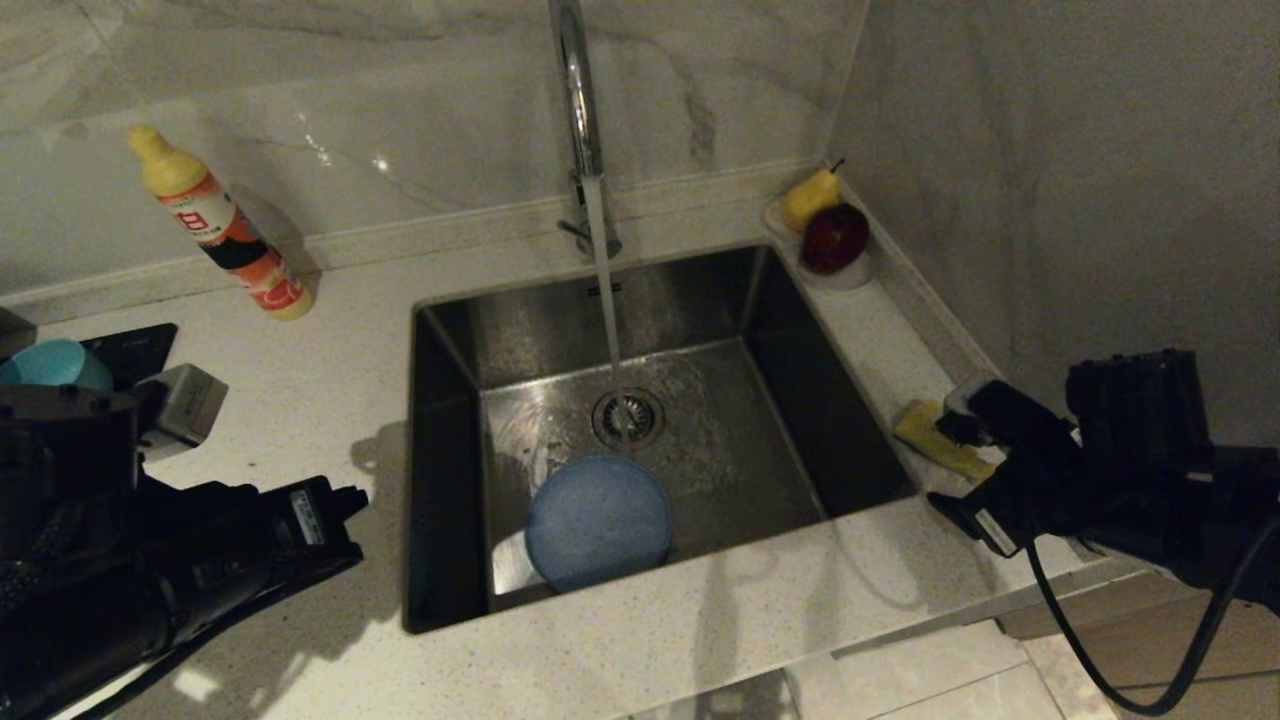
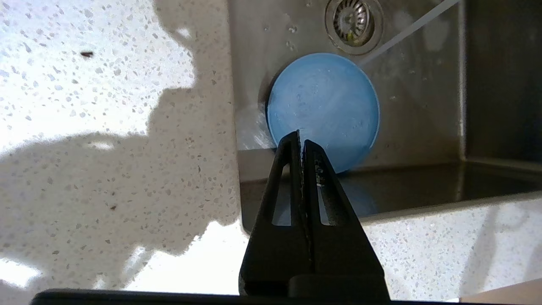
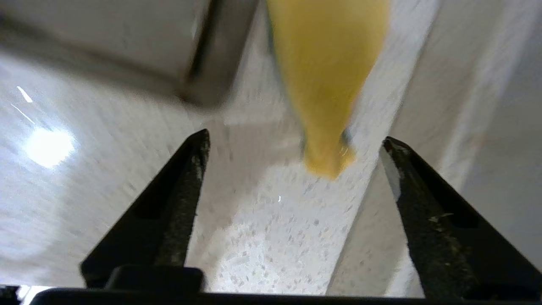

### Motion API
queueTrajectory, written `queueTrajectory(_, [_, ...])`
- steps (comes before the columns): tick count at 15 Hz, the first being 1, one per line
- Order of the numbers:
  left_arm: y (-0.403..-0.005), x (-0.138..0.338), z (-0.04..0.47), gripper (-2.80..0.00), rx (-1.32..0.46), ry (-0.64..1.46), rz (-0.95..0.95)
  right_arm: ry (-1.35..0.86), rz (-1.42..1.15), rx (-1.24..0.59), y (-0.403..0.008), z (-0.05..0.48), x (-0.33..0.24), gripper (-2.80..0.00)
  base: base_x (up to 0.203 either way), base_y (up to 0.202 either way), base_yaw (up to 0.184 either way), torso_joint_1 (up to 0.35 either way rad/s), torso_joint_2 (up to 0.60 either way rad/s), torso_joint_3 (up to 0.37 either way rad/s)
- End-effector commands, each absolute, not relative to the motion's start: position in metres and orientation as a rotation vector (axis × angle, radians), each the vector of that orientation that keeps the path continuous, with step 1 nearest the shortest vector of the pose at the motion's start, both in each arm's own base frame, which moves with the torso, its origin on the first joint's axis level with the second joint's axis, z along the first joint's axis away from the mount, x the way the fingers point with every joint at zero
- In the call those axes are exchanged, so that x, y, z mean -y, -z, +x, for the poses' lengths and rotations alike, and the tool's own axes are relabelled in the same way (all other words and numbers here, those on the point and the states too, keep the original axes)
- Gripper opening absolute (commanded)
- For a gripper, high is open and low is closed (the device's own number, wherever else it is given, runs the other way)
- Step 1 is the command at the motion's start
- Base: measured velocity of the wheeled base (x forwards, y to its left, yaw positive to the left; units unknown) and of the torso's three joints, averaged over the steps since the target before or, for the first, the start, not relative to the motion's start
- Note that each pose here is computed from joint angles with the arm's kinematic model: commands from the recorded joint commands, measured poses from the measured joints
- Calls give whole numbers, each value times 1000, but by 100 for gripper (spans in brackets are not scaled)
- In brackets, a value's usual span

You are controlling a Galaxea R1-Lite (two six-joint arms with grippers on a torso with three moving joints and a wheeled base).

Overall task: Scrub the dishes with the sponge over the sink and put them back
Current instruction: Put down the sponge

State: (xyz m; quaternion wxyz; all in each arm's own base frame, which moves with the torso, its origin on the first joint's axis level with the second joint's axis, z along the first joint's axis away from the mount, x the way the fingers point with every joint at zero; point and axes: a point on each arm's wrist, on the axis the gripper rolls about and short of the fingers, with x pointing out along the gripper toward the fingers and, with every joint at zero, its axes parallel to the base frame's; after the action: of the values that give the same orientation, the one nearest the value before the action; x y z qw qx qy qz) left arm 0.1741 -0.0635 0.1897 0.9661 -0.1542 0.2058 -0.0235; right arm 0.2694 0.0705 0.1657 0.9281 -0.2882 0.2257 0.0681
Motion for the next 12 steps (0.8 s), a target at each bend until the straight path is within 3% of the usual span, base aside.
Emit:
queueTrajectory(1, [-192,61,169,-280,-403,49,-320,-127,-573,-382,-196,257,-71,0,0,0,0,0,0,0])
queueTrajectory(2, [-192,60,167,-280,-401,49,-321,-129,-556,-356,-211,250,-72,-280,0,0,0,0,0,0])
queueTrajectory(8, [-191,55,152,-280,-398,42,-349,-66,-385,-126,-293,184,-104,-280,0,0,0,0,0,0])
queueTrajectory(12, [-185,49,140,-280,-399,32,-360,-30,-290,4,-327,137,-87,-280,0,0,0,0,0,0])
